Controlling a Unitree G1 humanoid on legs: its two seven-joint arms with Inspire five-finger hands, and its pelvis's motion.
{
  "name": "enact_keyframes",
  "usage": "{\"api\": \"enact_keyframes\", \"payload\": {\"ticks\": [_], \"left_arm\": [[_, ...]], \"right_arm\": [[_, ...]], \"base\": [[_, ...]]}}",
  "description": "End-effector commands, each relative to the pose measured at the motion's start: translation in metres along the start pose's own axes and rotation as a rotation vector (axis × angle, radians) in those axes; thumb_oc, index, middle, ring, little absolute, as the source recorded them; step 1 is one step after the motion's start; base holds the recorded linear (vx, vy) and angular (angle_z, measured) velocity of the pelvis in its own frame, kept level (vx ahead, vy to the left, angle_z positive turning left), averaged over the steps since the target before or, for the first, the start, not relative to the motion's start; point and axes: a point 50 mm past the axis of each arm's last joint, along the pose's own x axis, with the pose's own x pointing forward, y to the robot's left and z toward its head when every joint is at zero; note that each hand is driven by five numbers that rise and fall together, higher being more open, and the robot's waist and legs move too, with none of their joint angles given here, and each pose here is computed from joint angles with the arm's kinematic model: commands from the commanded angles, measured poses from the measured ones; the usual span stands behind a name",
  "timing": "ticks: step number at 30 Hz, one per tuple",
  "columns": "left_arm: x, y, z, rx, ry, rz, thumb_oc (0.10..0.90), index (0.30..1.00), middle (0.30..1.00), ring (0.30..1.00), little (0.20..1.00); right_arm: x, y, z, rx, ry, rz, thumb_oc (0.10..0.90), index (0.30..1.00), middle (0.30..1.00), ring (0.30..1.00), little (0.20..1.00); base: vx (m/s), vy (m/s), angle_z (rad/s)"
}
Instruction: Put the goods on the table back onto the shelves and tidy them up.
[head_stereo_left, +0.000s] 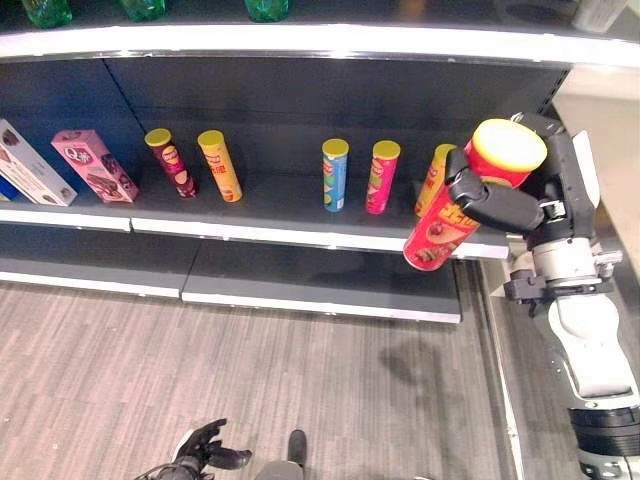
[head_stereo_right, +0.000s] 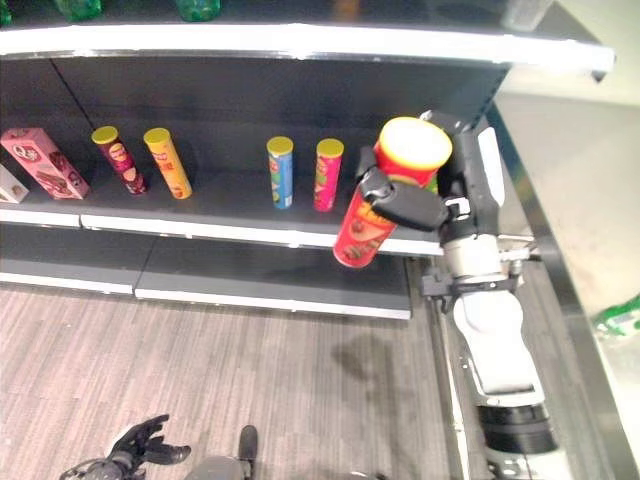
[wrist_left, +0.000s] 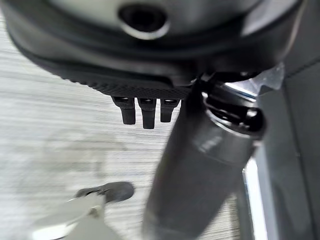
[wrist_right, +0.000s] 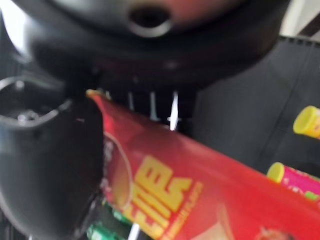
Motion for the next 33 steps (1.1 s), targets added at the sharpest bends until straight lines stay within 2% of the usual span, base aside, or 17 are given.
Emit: {"api": "enact_keyframes", "payload": {"ticks": [1,9,18,21,22,27,29,33], "left_arm": [[-0.001,-0.007,0.01,0.019,-0.065,-0.041,0.8,0.9,0.9,0.9,0.9],[-0.002,-0.024,0.016,-0.023,-0.101,-0.091,0.8,0.9,0.9,0.9,0.9],[-0.001,-0.021,0.017,0.067,-0.109,-0.068,0.8,0.9,0.9,0.9,0.9],[-0.001,-0.019,0.019,0.103,-0.118,-0.066,0.8,0.9,0.9,0.9,0.9],[-0.001,-0.006,0.02,0.123,-0.116,-0.027,0.8,0.9,0.9,0.9,0.9],[-0.002,0.01,0.016,0.091,-0.094,0.028,0.8,0.9,0.9,0.9,0.9],[-0.001,0.004,0.02,0.062,-0.106,0.017,0.8,0.9,0.9,0.9,0.9],[-0.001,-0.009,0.029,0.056,-0.147,-0.02,0.8,0.9,0.9,0.9,0.9]], "right_arm": [[0.018,-0.013,0.071,-0.038,-0.369,-0.016,0.4,0.3,0.3,0.3,0.3],[0.014,0.002,0.059,-0.016,-0.314,0.068,0.4,0.3,0.3,0.3,0.3],[0.01,0.014,0.05,-0.151,-0.281,0.047,0.4,0.3,0.3,0.3,0.3],[0.01,0.015,0.052,-0.165,-0.295,0.028,0.4,0.3,0.3,0.3,0.3],[0.016,0.025,0.056,-0.147,-0.317,0.028,0.4,0.3,0.3,0.3,0.3],[0.021,0.033,0.056,-0.125,-0.32,0.048,0.4,0.3,0.3,0.3,0.3],[0.028,0.04,0.061,-0.088,-0.348,0.057,0.4,0.3,0.3,0.3,0.3],[0.032,0.038,0.06,-0.154,-0.354,0.023,0.4,0.3,0.3,0.3,0.3]], "base": [[0.12,0.025,0.83],[0.04,0.043,0.32],[0.22,0.43,0.09],[0.22,0.467,-0.13],[0.13,0.522,0.04],[0.05,0.292,-0.35],[0.04,0.083,0.11],[0.11,-0.099,0.02]]}}
